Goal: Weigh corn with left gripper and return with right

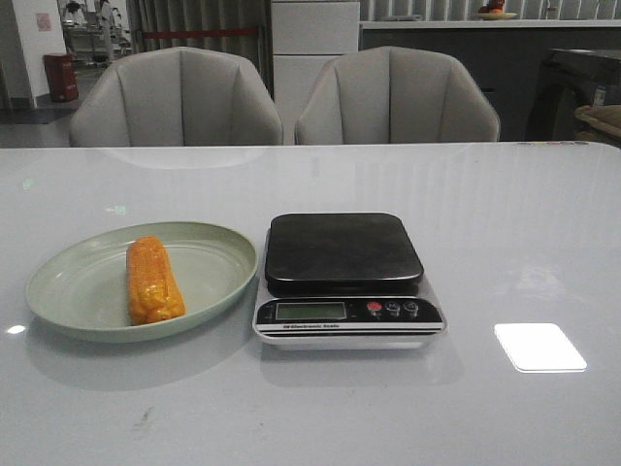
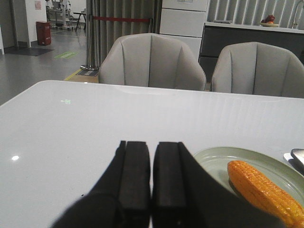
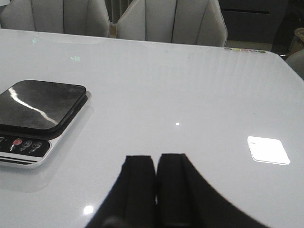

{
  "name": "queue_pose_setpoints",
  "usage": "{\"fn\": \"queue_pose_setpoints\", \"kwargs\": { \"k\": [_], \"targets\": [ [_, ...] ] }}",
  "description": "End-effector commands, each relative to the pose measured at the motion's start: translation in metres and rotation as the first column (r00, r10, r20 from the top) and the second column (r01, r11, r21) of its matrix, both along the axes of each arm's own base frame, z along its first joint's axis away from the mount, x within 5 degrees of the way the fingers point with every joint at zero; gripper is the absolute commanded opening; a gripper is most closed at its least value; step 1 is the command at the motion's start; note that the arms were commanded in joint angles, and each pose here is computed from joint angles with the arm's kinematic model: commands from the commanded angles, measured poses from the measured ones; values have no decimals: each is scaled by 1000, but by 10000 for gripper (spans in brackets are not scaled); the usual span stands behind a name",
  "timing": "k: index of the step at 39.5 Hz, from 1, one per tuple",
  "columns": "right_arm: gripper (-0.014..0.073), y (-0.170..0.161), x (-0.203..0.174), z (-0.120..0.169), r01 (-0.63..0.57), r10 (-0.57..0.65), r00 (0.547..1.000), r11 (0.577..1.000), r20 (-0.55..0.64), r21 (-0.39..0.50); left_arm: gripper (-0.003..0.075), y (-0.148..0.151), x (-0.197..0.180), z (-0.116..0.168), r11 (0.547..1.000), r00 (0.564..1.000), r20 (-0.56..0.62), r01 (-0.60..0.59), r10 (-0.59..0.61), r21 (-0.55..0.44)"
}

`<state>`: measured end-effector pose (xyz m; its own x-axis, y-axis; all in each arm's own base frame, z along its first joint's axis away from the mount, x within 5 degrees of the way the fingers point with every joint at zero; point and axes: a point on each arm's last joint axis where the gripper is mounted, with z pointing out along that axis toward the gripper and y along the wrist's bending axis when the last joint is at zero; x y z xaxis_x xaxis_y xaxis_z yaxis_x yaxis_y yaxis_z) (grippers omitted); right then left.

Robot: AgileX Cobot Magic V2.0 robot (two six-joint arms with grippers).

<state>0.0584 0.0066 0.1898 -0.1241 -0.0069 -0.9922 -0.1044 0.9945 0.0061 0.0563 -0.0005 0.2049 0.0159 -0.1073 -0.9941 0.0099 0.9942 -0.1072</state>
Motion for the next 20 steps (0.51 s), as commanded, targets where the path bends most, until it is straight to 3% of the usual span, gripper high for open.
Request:
{"fn": "queue_pose_setpoints", "kwargs": {
  "k": [1,20],
  "targets": [
    [146,-1,1,5,15,-14,994,1000,106,-12,113,0,-1,-1,1000,997,81,8,-8,-1],
    [146,-2,-3,10,22,-22,984,1000,175,1,113,0,-1,-1,1000,997,79,8,-8,-1]
  ]
}}
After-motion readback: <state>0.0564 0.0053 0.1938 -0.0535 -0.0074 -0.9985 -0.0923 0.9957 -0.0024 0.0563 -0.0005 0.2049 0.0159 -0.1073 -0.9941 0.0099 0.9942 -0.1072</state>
